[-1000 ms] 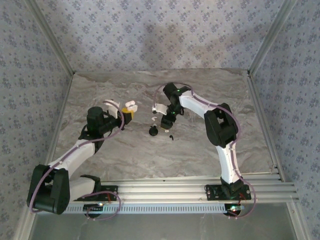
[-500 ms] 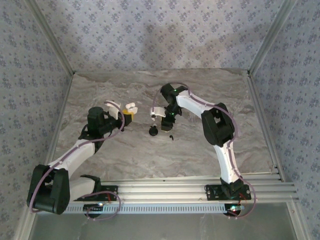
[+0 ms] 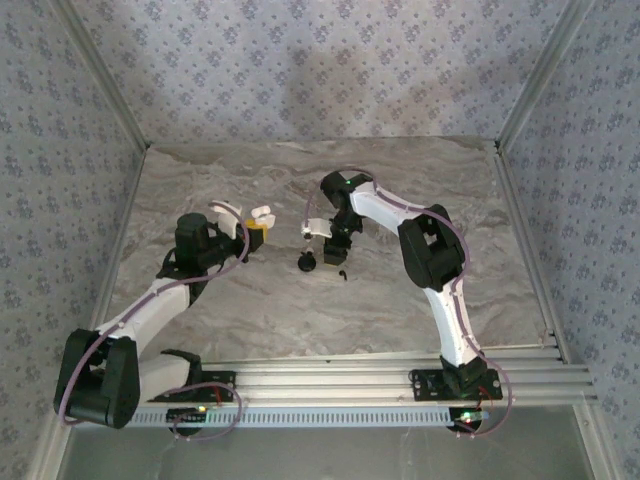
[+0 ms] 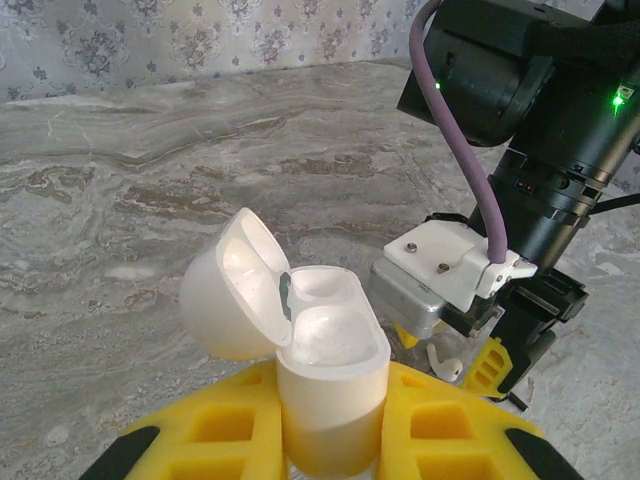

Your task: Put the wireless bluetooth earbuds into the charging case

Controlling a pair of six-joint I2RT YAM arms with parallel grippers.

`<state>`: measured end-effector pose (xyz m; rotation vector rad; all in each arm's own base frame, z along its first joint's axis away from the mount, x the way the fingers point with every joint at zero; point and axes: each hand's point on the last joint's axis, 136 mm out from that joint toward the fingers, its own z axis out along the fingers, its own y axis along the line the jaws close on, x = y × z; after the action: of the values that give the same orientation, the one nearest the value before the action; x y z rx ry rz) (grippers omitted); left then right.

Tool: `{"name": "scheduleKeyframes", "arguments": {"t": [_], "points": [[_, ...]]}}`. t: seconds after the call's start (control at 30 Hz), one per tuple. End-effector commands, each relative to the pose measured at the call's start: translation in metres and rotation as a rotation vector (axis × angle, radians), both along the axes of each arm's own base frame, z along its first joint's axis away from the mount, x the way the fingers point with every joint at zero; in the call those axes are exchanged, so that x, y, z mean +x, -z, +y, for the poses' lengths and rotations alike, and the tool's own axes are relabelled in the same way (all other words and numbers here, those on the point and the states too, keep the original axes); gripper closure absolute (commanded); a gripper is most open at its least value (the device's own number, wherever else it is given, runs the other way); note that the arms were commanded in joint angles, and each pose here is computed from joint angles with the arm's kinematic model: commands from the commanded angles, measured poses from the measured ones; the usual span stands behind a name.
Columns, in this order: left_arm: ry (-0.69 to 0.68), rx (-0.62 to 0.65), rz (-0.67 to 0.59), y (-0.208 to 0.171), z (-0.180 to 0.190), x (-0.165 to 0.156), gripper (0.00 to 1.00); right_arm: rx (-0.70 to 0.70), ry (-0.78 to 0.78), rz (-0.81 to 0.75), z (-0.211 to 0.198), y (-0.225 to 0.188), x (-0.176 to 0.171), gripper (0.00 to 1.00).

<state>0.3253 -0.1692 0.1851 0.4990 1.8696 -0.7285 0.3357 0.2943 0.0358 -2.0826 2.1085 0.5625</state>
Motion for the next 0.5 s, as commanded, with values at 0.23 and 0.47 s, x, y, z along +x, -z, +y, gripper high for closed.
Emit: {"name": "scheduleKeyframes", "arguments": {"t": [0.23, 0.47], "points": [[-0.004, -0.017, -0.051, -0.021, 0.0, 0.009, 0.88, -0.113, -0.002, 0.014, -0.024, 0.019, -0.007, 0.54], [0.001, -0.029, -0.041, -0.019, -0.002, 0.011, 0.88, -0.132, 0.077, -0.01, -0.04, 0.017, -0.006, 0.62]]}}
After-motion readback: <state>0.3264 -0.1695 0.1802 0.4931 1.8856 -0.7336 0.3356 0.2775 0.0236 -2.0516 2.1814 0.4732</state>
